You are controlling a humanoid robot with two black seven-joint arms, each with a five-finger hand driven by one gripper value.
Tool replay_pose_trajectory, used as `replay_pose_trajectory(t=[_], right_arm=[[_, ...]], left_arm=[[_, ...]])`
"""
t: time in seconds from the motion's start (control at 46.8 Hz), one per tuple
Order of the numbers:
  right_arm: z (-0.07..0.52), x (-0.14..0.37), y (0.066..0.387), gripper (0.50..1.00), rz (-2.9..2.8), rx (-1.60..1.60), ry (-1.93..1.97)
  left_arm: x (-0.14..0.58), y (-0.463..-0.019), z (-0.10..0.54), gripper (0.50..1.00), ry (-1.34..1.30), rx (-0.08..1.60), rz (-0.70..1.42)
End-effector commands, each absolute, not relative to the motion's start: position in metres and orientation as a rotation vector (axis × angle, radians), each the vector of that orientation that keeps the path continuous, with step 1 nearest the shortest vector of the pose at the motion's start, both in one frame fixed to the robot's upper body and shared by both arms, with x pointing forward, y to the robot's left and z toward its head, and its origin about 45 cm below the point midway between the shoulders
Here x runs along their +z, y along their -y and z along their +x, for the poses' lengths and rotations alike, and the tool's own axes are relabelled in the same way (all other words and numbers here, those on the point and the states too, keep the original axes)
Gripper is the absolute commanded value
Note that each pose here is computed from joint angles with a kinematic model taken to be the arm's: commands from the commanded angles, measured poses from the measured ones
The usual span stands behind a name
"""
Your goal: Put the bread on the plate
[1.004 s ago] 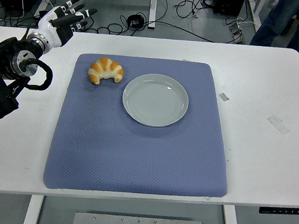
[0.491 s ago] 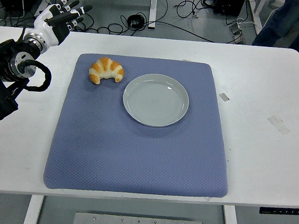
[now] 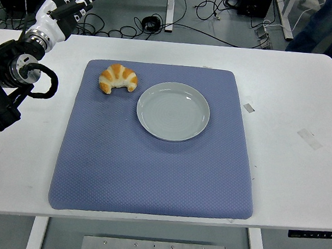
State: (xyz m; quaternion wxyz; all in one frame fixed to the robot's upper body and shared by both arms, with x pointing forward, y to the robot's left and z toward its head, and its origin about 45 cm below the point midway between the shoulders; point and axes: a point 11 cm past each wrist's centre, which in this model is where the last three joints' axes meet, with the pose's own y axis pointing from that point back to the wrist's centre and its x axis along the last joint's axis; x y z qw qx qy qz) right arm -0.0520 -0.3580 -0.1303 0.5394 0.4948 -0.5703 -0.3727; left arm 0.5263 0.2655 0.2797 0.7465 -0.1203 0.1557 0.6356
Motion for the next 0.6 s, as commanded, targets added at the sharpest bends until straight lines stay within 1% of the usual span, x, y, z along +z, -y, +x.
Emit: replay_pose_trajectory(t=[0.0, 0.171, 0.278, 0.449, 0.534, 0.577], right_arm=[[-0.052, -0.130, 0.358, 1.000, 1.176, -0.886, 1.356], [-0.052, -0.130, 0.358, 1.000, 1.176, -0.886, 1.356], [-0.052, -0.130, 0.358, 1.000, 1.176, -0.886, 1.357], [-0.052, -0.130, 0.358, 1.000, 1.176, -0.886, 1.356], [-0.052, -0.130, 0.358, 1.000, 1.176, -0.886, 1.356], [-0.052, -0.130, 0.358, 1.000, 1.176, -0.886, 1.356]], left_arm=[[0.280, -0.260, 0.528, 0.983, -0.285, 1.411, -0.169], [0.284, -0.262, 0.533, 0.981, -0.100, 1.522, 0.051], [0.283, -0.258, 0.532, 0.983, -0.066, 1.485, 0.088], [0.290, -0.269, 0.531, 0.980, 0.039, 1.412, 0.161], [0.295, -0.259, 0.529, 0.981, 0.068, 1.357, 0.188], [0.301, -0.262, 0.529, 0.981, 0.115, 1.336, 0.227]])
